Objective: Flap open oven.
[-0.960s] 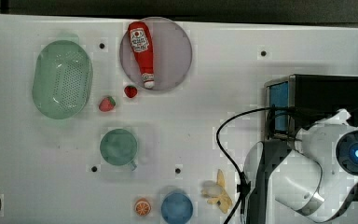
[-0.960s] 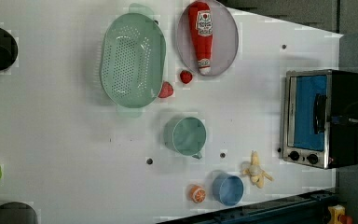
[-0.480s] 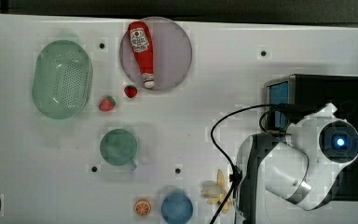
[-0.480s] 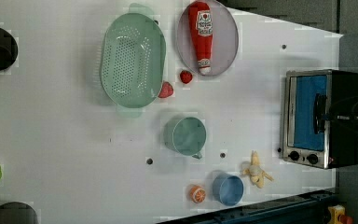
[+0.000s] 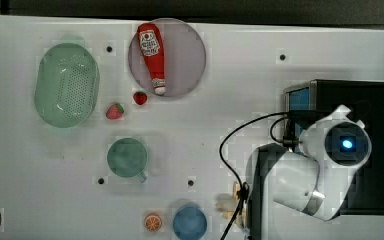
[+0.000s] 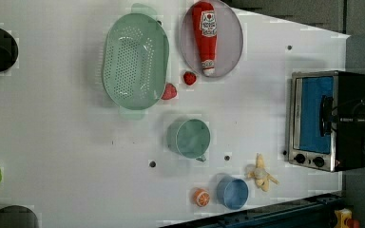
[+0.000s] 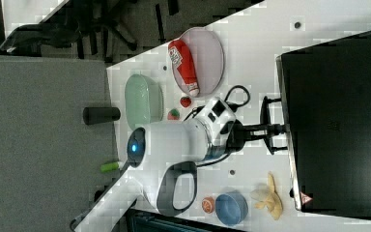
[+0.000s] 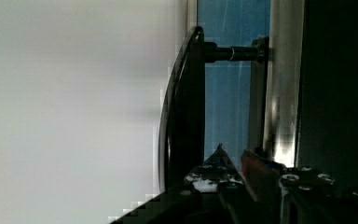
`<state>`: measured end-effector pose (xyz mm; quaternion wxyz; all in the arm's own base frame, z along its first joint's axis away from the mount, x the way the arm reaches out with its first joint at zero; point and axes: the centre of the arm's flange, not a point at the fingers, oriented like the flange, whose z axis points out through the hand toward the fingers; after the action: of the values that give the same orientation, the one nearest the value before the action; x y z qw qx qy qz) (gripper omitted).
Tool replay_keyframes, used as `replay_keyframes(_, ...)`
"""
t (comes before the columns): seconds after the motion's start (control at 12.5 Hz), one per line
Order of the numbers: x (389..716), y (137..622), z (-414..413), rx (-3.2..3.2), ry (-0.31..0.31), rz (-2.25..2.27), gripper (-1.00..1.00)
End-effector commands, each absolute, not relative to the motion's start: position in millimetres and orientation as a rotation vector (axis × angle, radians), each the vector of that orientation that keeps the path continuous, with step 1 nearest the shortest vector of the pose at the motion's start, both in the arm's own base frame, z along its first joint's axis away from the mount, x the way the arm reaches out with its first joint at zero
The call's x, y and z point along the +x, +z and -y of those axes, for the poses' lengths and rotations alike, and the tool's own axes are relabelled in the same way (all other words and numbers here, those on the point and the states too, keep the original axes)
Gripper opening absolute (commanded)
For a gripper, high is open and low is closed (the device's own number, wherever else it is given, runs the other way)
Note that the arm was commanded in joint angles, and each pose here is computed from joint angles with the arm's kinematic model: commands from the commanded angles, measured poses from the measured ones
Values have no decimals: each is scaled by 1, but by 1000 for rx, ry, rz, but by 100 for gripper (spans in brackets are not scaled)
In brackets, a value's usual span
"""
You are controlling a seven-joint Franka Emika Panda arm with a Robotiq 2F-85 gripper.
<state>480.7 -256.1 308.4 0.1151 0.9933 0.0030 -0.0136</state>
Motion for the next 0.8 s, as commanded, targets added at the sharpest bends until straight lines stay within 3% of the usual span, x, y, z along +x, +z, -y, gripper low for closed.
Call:
replay_keyframes(0.08, 496, 296, 197, 2868, -66, 15, -65)
replay_keyframes(0.8, 507, 223, 95, 2639, -184, -29, -65)
